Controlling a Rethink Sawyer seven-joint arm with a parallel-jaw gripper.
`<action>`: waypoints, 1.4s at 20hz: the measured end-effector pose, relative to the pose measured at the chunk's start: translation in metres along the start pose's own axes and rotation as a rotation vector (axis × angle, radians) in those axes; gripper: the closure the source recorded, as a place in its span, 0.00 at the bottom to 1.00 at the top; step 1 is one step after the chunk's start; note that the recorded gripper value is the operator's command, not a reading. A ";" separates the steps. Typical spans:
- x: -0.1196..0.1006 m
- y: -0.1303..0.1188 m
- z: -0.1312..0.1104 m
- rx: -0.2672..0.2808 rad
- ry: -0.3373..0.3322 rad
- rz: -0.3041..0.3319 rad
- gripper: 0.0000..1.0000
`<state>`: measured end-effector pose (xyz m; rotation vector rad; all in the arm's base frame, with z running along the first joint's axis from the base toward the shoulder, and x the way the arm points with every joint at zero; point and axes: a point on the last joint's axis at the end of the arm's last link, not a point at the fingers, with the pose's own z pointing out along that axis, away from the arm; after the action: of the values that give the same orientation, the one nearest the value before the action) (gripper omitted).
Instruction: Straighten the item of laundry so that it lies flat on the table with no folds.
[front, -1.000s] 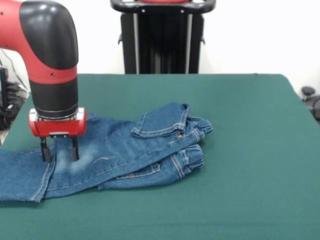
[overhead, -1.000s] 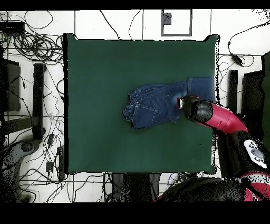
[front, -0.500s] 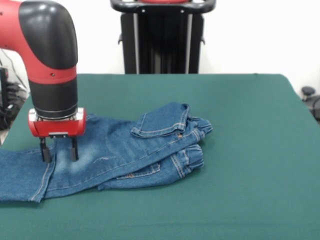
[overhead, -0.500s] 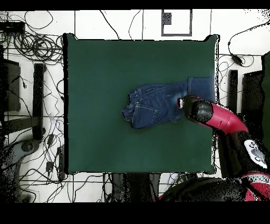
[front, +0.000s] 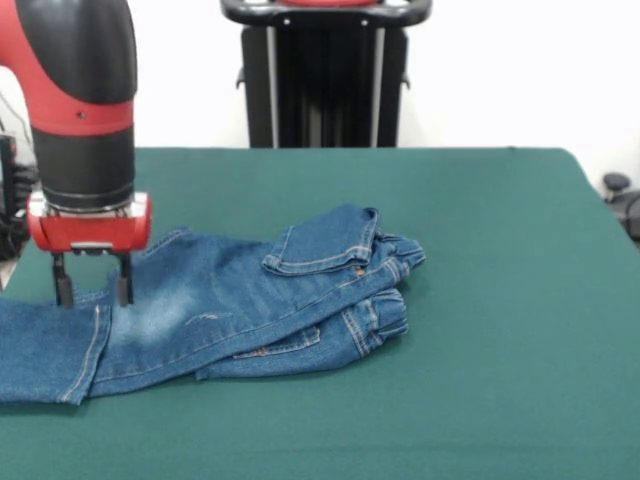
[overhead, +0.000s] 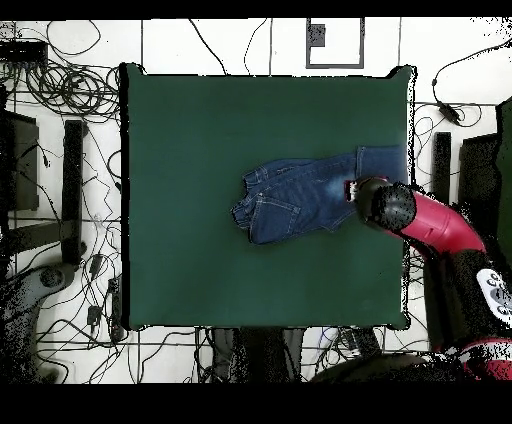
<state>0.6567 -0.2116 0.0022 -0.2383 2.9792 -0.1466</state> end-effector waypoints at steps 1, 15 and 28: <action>-0.005 -0.005 -0.010 0.009 -0.007 0.000 0.00; -0.013 -0.025 -0.032 0.037 -0.029 0.012 0.00; 0.021 -0.037 0.016 -0.008 0.021 0.063 0.00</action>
<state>0.6441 -0.2528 -0.0125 -0.1447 3.0050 -0.1310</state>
